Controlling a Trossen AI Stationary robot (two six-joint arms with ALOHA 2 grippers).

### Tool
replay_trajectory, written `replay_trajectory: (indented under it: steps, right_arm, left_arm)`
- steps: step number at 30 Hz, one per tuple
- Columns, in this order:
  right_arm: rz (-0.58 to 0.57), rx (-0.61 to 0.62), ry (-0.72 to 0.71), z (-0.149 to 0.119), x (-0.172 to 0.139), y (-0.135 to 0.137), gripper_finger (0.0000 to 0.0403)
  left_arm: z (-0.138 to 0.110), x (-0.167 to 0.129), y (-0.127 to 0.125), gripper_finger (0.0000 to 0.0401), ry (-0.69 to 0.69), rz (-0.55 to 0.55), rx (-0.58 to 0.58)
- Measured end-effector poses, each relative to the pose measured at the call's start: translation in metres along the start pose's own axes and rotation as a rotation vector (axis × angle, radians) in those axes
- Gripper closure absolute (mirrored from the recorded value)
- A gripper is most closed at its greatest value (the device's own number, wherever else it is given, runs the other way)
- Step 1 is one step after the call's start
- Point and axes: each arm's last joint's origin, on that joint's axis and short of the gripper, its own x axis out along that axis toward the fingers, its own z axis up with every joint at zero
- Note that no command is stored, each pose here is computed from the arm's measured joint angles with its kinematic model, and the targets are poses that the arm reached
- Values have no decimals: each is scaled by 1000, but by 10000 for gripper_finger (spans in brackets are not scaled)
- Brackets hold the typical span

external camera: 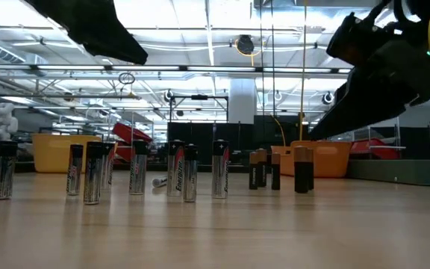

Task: Sort batteries
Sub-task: Put the black battery into the orange bin

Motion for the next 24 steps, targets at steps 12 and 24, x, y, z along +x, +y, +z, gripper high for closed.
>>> replay_trajectory:
  steps: [12, 24]
  right_arm:
    - [-53, -39, 11, -13, 23, 1, 194]
    - [-93, -37, 34, -22, 41, -5, 256]
  left_arm:
    - [0, 0, 0, 260, 4, 0, 2]
    - [-1, 0, 0, 260, 12, 3, 11]
